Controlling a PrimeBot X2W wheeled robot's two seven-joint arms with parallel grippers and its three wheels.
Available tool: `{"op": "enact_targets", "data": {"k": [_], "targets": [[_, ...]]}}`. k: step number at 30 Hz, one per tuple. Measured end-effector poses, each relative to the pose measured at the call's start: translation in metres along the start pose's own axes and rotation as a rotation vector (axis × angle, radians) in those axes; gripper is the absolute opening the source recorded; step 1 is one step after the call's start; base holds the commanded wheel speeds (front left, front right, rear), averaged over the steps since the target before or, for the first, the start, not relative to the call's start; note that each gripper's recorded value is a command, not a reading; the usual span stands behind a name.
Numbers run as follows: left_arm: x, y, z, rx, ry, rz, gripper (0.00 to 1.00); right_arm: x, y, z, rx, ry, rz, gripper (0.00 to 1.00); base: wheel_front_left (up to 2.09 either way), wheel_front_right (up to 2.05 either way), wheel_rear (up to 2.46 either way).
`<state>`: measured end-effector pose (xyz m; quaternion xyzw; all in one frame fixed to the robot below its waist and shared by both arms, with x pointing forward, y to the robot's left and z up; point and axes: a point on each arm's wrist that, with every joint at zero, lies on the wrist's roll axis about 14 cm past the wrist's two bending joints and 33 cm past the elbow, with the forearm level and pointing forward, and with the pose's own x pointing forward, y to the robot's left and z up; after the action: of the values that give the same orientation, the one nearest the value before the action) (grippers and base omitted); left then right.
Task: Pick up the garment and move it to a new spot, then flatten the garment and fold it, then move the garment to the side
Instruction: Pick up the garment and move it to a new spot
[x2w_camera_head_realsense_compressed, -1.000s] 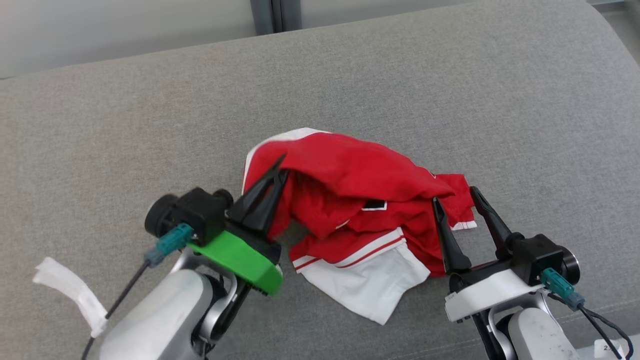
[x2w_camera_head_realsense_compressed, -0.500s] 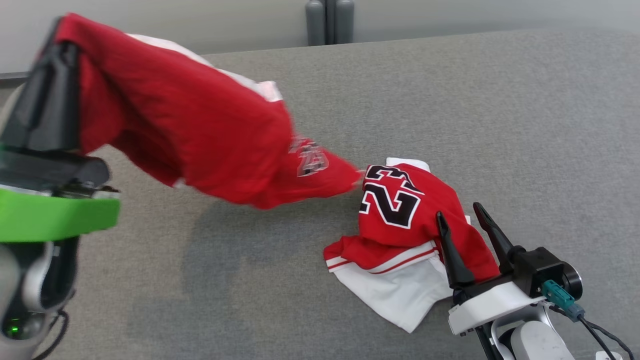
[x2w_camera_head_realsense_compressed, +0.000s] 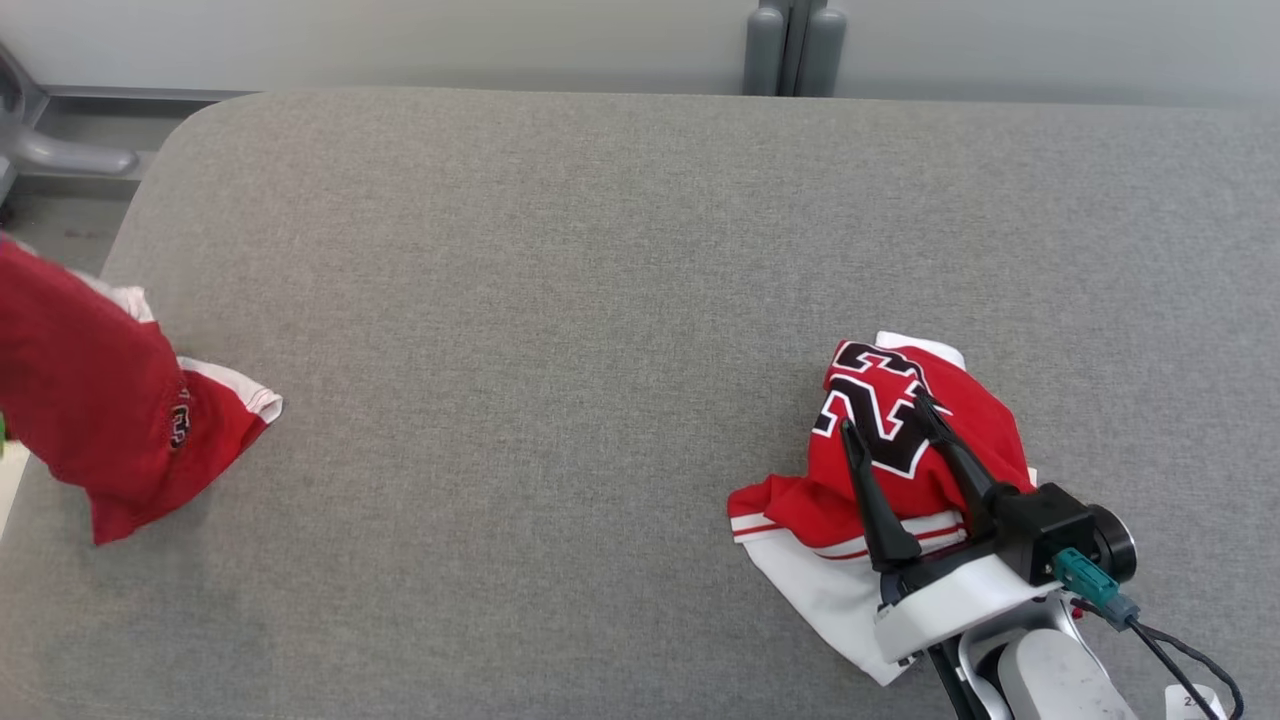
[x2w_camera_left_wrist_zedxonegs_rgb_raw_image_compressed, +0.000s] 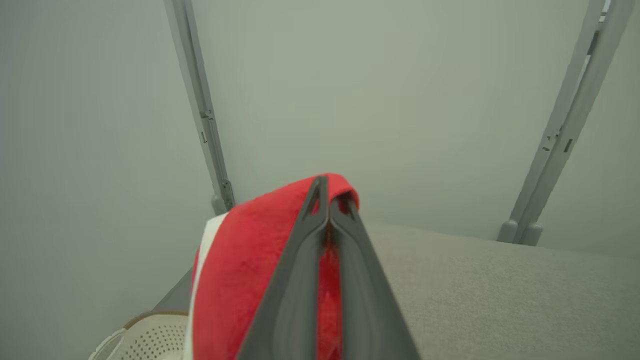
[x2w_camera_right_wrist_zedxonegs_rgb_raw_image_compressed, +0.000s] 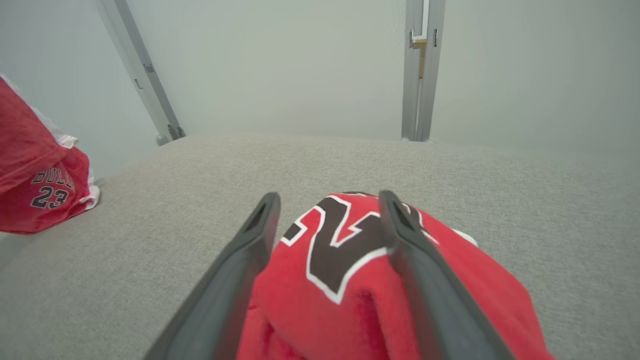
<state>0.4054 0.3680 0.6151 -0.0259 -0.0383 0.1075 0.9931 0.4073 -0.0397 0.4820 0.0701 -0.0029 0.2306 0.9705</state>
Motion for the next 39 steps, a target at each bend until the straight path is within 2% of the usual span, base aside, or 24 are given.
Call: {"op": "enact_targets", "data": {"k": [4,10,11,12,13,17,19,22,25,32,35,39], "targets": [[0.002,0.007,-0.057,-0.031,0.138,0.028,0.00,0.001,-0.001,-0.002,-0.004,0.006,0.000,1.00,0.00,0.00,0.00],[0.010,-0.017,-0.121,-0.069,0.274,0.012,0.00,-0.006,-0.015,-0.008,-0.008,0.024,-0.042,1.00,0.00,0.00,0.00],[0.010,-0.017,-0.132,-0.072,0.299,0.024,0.18,-0.007,-0.017,-0.008,-0.008,0.025,-0.049,1.00,0.00,0.00,0.00],[0.010,-0.017,-0.139,-0.065,0.318,0.033,0.44,-0.008,-0.019,-0.008,-0.008,0.025,-0.056,1.00,0.00,0.00,0.00],[0.009,-0.017,-0.149,-0.051,0.347,0.041,1.00,-0.010,-0.021,-0.008,-0.008,0.026,-0.064,1.00,0.00,0.00,0.00],[0.007,-0.027,-0.173,0.046,0.413,0.007,1.00,-0.016,-0.032,-0.006,-0.011,0.021,-0.099,1.00,0.00,0.00,0.00],[0.013,-0.039,-0.168,0.060,0.374,-0.028,1.00,-0.018,-0.035,-0.003,-0.013,0.015,-0.113,1.00,0.00,0.00,0.00],[0.025,-0.071,-0.142,0.058,0.253,-0.116,1.00,-0.024,-0.040,0.002,-0.016,0.004,-0.133,1.00,0.00,0.00,0.00],[0.024,-0.118,-0.118,0.044,0.148,-0.246,1.00,-0.028,-0.043,0.009,-0.024,-0.017,-0.147,1.00,0.00,0.00,0.00],[-0.011,-0.206,-0.081,-0.068,-0.005,-0.441,1.00,-0.039,-0.053,0.036,-0.064,-0.087,-0.189,1.00,0.00,0.00,0.00],[-0.030,-0.227,-0.076,-0.139,-0.025,-0.465,1.00,-0.046,-0.060,0.046,-0.084,-0.114,-0.213,1.00,0.00,0.00,0.00],[-0.052,-0.231,-0.093,-0.226,0.014,-0.426,1.00,-0.056,-0.067,0.054,-0.108,-0.131,-0.246,1.00,0.00,0.00,0.00]]}}
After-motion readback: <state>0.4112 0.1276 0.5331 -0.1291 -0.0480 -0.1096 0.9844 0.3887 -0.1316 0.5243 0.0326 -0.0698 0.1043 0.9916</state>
